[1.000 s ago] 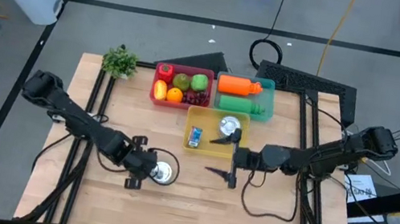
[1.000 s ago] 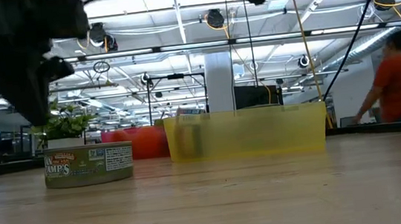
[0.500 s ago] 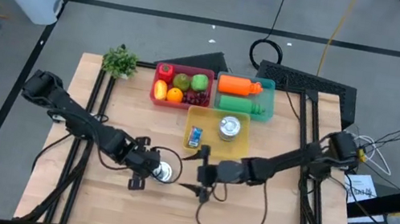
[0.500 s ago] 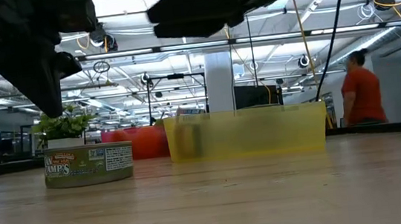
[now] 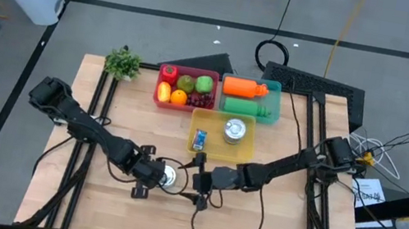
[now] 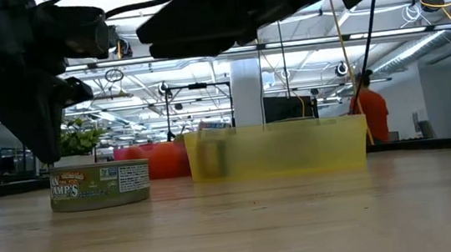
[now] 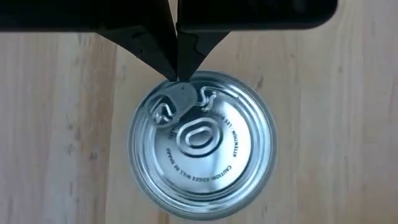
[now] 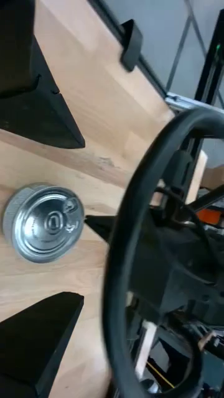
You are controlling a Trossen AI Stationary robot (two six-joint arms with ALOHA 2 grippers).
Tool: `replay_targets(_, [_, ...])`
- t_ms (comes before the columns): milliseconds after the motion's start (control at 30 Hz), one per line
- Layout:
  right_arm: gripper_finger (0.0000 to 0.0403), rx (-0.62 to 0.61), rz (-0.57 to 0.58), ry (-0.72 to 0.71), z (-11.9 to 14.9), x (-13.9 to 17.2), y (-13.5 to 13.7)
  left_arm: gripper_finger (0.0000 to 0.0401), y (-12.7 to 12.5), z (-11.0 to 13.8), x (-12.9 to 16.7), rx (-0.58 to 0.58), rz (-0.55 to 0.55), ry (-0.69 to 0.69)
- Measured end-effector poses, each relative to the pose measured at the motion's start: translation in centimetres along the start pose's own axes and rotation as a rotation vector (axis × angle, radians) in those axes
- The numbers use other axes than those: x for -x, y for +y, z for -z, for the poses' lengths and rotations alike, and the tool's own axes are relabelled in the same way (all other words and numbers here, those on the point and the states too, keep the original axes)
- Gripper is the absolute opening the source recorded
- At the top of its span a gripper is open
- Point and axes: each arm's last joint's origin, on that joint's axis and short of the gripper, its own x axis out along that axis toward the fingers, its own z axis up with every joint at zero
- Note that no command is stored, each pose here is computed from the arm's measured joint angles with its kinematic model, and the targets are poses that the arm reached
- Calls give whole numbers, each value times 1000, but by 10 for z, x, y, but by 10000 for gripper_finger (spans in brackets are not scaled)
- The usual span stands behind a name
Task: Pick & Place Food Item
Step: Put the green tuna can into the yellow bin
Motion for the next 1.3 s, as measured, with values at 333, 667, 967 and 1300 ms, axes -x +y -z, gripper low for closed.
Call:
replay_targets(333, [378,-1,-2,9,1,0,0,2,1,1,-6,17,-33,20])
replay_targets(667, [378,2,-2,24,3,0,0,4,4,-2,-8,28,-42,11])
replay_targets(967, [378,33,-20,134,13,1,2,2,3,-4,-23,27,-64,27])
replay_targets(1300, [378,336,-36,272,62,-14,17,5,7,-8,-25,36,-53,11])
